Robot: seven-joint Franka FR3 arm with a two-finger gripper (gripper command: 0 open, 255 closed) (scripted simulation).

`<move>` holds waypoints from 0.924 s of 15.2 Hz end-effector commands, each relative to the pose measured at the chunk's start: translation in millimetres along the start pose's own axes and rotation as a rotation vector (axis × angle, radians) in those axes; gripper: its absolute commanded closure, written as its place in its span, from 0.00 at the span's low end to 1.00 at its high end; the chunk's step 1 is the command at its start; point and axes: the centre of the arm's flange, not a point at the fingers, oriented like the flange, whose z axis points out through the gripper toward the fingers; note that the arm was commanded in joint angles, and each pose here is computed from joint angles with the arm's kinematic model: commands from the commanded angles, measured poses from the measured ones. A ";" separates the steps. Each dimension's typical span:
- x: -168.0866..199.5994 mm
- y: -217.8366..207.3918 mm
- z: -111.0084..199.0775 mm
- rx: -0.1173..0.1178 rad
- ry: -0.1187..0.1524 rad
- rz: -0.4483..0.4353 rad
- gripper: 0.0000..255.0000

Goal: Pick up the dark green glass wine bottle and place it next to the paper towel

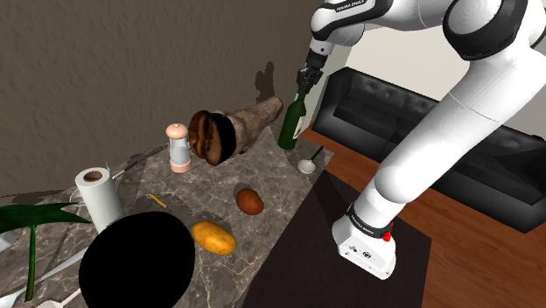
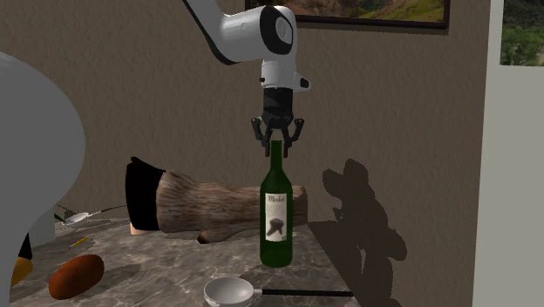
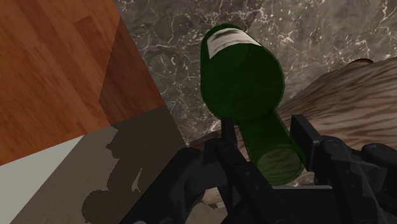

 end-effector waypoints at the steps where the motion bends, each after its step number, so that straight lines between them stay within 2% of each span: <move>1: 0.0 0.0 0.2 0.000 0.000 0.000 1.00; 7: 0.0 0.0 0.2 0.000 0.000 0.000 1.00; 14: 2.0 -1.4 -36.6 0.000 0.000 0.000 1.00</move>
